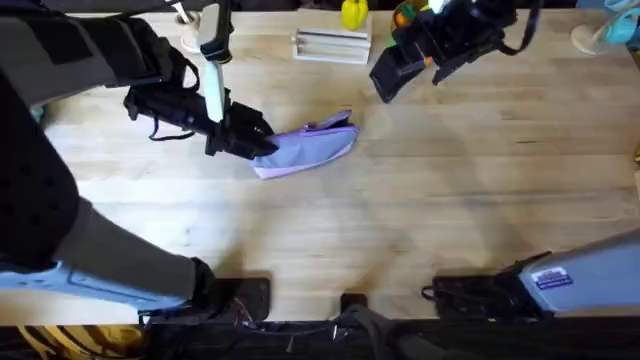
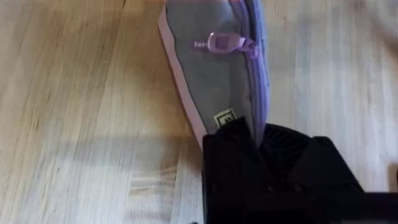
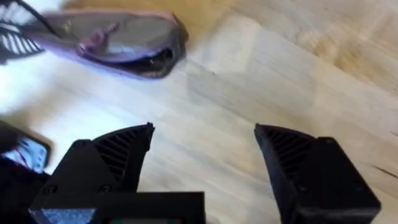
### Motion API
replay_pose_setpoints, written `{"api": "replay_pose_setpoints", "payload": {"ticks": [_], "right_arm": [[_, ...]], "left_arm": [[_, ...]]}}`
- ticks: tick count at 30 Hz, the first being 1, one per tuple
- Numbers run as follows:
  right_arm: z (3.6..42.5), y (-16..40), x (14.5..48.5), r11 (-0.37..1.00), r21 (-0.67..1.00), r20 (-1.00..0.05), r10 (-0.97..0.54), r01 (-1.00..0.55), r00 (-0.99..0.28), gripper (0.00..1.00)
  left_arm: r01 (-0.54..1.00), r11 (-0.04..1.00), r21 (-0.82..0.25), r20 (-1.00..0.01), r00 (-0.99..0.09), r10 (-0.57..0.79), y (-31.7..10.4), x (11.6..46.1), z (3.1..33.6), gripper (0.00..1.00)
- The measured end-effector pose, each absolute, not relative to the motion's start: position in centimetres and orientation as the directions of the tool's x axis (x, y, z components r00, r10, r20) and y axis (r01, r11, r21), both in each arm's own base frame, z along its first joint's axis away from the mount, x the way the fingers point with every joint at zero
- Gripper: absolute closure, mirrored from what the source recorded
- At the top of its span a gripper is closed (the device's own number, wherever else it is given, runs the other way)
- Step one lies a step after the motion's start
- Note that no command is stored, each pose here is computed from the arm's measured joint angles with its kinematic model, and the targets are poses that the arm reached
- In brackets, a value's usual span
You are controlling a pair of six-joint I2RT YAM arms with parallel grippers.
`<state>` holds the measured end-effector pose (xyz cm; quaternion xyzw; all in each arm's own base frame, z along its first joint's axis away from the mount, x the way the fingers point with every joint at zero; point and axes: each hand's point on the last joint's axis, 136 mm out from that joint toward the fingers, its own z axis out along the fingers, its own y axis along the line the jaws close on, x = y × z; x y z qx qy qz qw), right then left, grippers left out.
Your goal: Unzip the bag, pick up the pens from the table one at a time and place them inside, then zip the bag closed.
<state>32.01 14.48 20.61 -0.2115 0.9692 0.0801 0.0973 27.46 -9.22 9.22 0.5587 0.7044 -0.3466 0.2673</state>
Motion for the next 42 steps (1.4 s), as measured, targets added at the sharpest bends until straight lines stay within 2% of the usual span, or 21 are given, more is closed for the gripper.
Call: {"api": "replay_pose_setpoints", "payload": {"ticks": [4, 5, 7, 11, 12, 18, 21, 26, 35, 42], "right_arm": [[20.5, 15.6, 32.3, 0.906, 0.173, -0.31, -0.323, -0.387, -0.894, 0.007], [20.3, 16.2, 32.3, 0.905, 0.192, -0.317, -0.309, -0.38, -0.897, 0.006], [19.6, 17.9, 32.5, 0.897, 0.234, -0.325, -0.291, -0.374, -0.9, 0.005], [18.4, 21.0, 32.6, 0.877, 0.29, -0.318, -0.289, -0.383, -0.903, 0.004], [18.2, 21.7, 32.6, 0.871, 0.3, -0.322, -0.291, -0.389, -0.901, 0.004], [18.8, 25.5, 33.8, 0.838, 0.344, -0.407, -0.273, -0.423, -0.872, 0.004], [19.4, 27.1, 34.1, 0.816, 0.347, -0.455, -0.284, -0.462, -0.844, 0.004], [19.8, 29.2, 34.1, 0.785, 0.351, -0.499, -0.303, -0.51, -0.812, 0.004], [14.4, 31.3, 33.4, 0.761, 0.413, -0.373, -0.36, -0.501, -0.855, 0.004], [12.1, 31.4, 32.1, 0.764, 0.458, -0.265, -0.37, -0.454, -0.89, 0.004]], "left_arm": [[0.972, 0.135, -0.19, -0.764, -0.233, 0.602, -9.2, 27.5, 9.2, 0.956], [0.973, 0.135, -0.189, -0.764, -0.232, 0.602, -9.2, 27.5, 9.2, 0.926], [0.971, 0.136, -0.194, -0.764, -0.237, 0.6, -9.2, 27.4, 9.3, 0.683], [0.971, 0.138, -0.197, -0.763, -0.24, 0.6, -9.2, 27.4, 9.3, 0.083], [0.97, 0.139, -0.199, -0.763, -0.243, 0.6, -9.2, 27.4, 9.3, 0.027], [0.97, 0.139, -0.201, -0.748, -0.244, 0.618, -9.0, 27.3, 9.0, 0.007], [0.959, 0.147, -0.242, -0.731, -0.28, 0.622, -8.7, 26.6, 9.1, 0.007], [0.938, 0.219, -0.269, -0.714, -0.346, 0.608, -6.3, 27.6, 11.8, 0.007], [0.885, 0.417, -0.205, -0.714, -0.427, 0.555, 0.9, 30.1, 17.0, 0.007], [0.891, 0.433, -0.138, -0.725, -0.388, 0.569, 3.1, 30.1, 17.2, 0.007]]}}
